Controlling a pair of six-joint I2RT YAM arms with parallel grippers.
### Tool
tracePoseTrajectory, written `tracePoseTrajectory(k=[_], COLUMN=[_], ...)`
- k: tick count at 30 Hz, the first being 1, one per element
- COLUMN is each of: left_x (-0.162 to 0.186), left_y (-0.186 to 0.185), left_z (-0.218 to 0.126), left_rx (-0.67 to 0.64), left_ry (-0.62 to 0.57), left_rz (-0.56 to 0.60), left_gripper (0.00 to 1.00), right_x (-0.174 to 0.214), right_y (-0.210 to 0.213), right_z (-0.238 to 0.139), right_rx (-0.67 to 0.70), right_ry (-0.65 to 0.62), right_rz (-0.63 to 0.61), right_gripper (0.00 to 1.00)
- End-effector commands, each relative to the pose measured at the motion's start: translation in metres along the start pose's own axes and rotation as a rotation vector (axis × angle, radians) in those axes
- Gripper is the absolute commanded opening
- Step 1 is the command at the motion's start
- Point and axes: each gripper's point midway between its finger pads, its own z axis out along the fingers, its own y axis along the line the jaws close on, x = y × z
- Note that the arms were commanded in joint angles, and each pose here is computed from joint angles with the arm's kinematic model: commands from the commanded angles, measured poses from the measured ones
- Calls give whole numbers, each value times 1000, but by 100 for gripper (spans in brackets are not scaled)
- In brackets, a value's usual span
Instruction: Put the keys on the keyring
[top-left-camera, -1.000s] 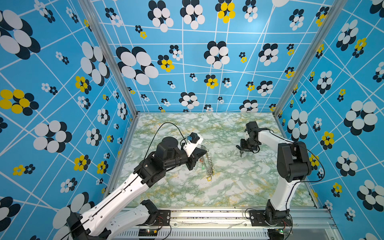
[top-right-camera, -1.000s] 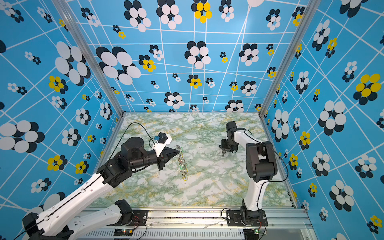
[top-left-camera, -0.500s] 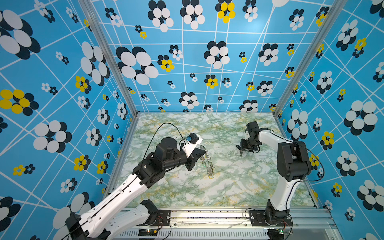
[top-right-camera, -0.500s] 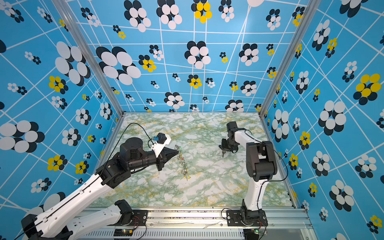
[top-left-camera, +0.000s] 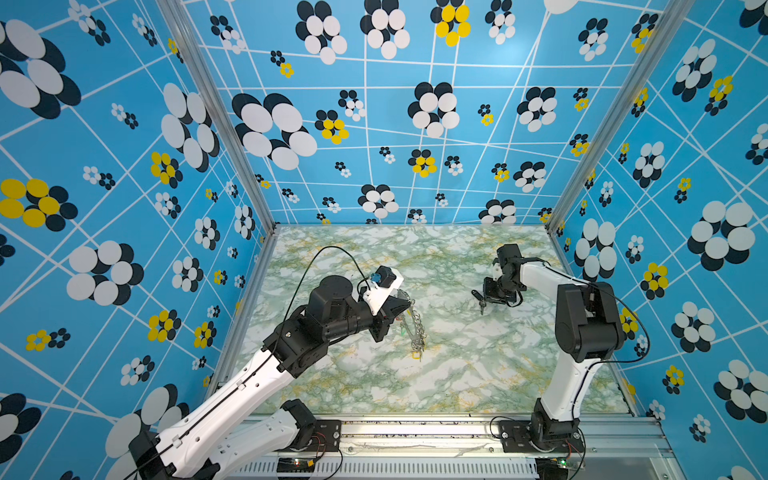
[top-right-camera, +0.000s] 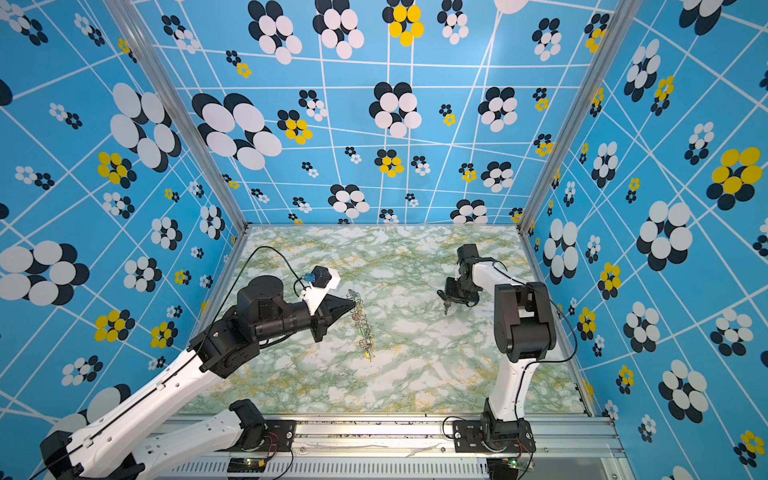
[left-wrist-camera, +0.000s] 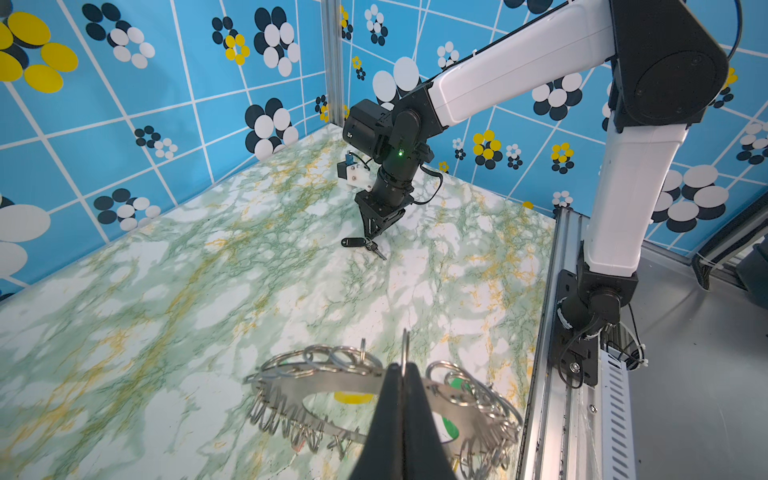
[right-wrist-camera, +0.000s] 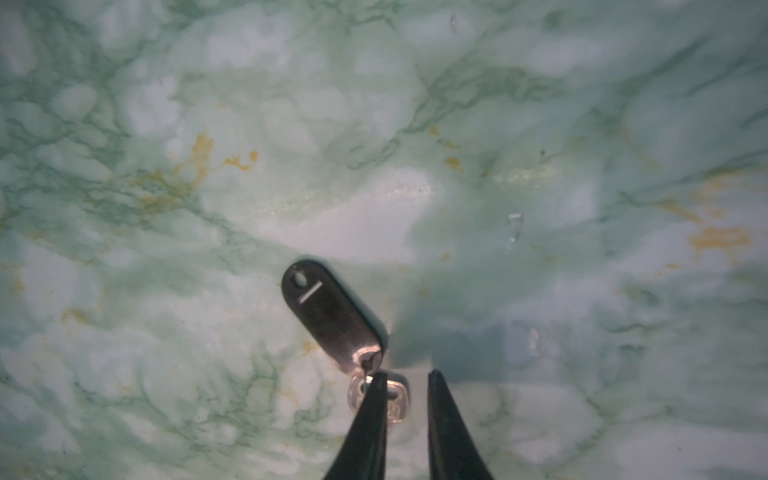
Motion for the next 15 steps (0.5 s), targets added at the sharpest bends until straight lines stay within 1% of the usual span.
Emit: tracePoseTrajectory(k=[1,7,11,15], left_x=[-18,-17,-18,-17], left_y=[-4,-5,-5,-5], left_z=[-8,-8,-9,-8], left_rx=[1,5,3,3], left_ry=[-62,-60,-62,-60], left_rz=[33,30,32,31], left_gripper=[0,0,0,0], right_x=[1,-4,-9,-8], right_y=[2,2,4,9], right_z=[-9,-20,-25,-20], right_rx=[-32,-58,-62,-88], right_ry=[-31,-80,-98,-73], right_rz=[32,55,56,48], right_gripper=[21,21,24,25])
